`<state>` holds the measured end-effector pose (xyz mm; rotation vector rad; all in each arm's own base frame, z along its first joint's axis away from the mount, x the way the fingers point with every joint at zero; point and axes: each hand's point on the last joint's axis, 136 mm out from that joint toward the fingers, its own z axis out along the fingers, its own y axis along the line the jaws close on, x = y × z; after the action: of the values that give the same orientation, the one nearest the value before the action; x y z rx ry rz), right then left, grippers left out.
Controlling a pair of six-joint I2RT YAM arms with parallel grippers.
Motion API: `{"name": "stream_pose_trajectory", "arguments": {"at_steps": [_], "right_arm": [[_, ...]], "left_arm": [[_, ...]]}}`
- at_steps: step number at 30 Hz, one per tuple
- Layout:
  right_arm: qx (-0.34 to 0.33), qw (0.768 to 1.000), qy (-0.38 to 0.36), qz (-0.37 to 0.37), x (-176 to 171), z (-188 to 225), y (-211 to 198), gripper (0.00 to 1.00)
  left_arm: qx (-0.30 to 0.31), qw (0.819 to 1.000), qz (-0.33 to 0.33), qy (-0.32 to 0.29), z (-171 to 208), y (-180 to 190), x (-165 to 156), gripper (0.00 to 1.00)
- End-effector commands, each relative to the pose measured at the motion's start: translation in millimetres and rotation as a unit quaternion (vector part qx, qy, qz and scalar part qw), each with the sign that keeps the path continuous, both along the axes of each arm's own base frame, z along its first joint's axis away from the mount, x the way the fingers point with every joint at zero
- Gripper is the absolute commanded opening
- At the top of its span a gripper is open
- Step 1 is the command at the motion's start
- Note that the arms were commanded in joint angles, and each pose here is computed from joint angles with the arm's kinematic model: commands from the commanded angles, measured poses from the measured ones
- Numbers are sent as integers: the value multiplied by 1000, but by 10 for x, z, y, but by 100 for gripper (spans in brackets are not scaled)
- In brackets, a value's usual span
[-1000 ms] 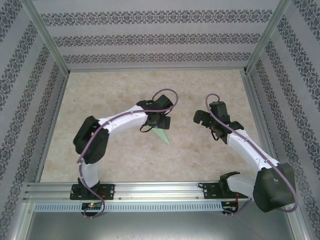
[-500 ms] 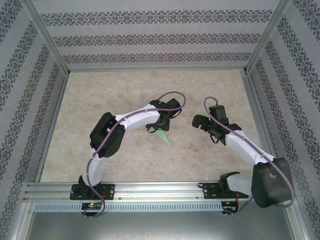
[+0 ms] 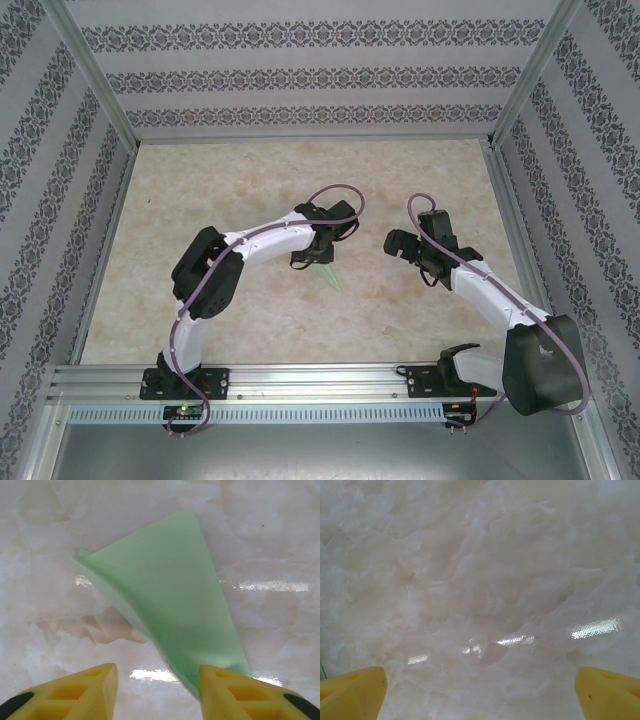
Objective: Fold a paper plane with a square sheet of paper (pick it up from the middle)
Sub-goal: Turn over a paper plane at the center of the table.
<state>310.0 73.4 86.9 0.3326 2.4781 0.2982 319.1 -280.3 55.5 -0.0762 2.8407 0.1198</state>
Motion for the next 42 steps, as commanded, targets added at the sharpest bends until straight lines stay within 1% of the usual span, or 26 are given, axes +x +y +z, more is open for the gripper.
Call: {"name": "stream_pose_trajectory", "arguments": {"at_steps": [1,6,11,15,21,25,28,30,33,34,35,38,40,42], "right_arm": [[3,1000,-4,0,39,15,-3,96],[2,1000,-1,1,34,3,-4,96],[3,1000,0,2,35,2,2,96],[1,1000,0,1,32,-2,-4,96],[8,1000,-5,1,43,13,10,96],[31,999,-20,8,64,69,84,95],[45,998,-41,27,69,141,154,96],[48,997,-48,31,55,179,160,97],[47,997,-54,27,58,245,144,98],[48,997,-53,20,60,262,127,98],[51,997,-52,14,63,288,120,97],[69,996,-48,13,46,367,163,94],[92,995,-48,11,20,417,214,93],[112,993,-43,8,-21,433,272,90]], "left_arm": [[-27,999,19,-26,130,-57,21,42],[-49,998,34,-25,86,-99,9,36],[-66,996,48,-28,57,-119,11,28],[-70,995,55,-38,88,-103,31,17],[-85,993,31,-72,474,-121,94,1],[-112,988,6,-109,827,-131,127,0],[-149,978,-20,-145,1093,-194,157,0],[-179,970,-39,-157,1219,-238,177,0],[-242,953,-69,-171,1375,-325,196,0],[-274,944,-80,-168,1410,-372,201,0],[-302,935,-85,-167,1419,-400,220,0],[-357,917,-88,-153,1314,-431,263,0],[-385,908,-91,-137,1177,-483,277,0],[-409,900,-91,-120,1022,-534,288,0]]}}
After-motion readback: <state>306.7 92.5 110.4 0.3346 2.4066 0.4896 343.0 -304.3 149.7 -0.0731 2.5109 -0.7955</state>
